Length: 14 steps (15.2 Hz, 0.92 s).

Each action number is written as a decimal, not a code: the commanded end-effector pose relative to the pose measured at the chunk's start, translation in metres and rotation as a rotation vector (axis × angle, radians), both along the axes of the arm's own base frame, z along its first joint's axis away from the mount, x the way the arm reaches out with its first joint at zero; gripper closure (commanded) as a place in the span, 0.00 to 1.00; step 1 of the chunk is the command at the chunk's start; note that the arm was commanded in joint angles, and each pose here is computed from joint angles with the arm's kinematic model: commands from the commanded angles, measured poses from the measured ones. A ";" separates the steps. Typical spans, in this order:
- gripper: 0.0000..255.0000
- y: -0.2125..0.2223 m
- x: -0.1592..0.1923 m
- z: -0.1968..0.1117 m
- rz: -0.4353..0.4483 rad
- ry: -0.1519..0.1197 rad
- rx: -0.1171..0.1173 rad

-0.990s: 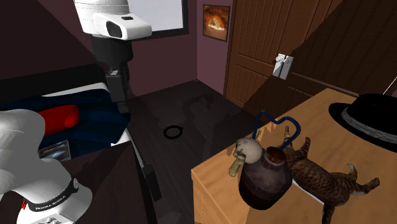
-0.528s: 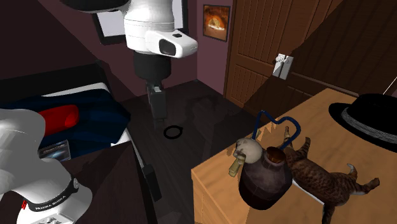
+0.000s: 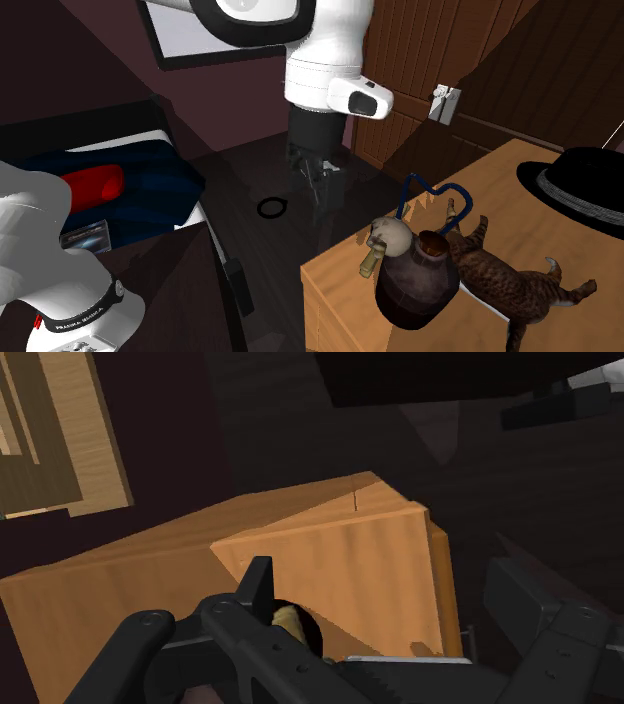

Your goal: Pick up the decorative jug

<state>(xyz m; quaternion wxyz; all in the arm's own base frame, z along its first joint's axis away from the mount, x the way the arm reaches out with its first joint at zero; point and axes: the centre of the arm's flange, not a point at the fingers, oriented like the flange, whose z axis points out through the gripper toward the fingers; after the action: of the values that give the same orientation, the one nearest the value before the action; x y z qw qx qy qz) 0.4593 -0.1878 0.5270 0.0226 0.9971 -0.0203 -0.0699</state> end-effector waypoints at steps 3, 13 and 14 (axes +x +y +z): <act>0.00 -0.035 0.037 -0.015 0.034 0.020 -0.013; 0.00 -0.074 0.092 -0.056 0.077 0.047 -0.029; 0.00 -0.074 0.092 -0.061 0.077 0.047 -0.029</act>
<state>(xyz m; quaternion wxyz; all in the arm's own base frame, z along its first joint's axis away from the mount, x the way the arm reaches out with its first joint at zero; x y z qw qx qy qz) 0.5508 -0.2618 0.4722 0.0402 0.9948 0.0175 -0.0922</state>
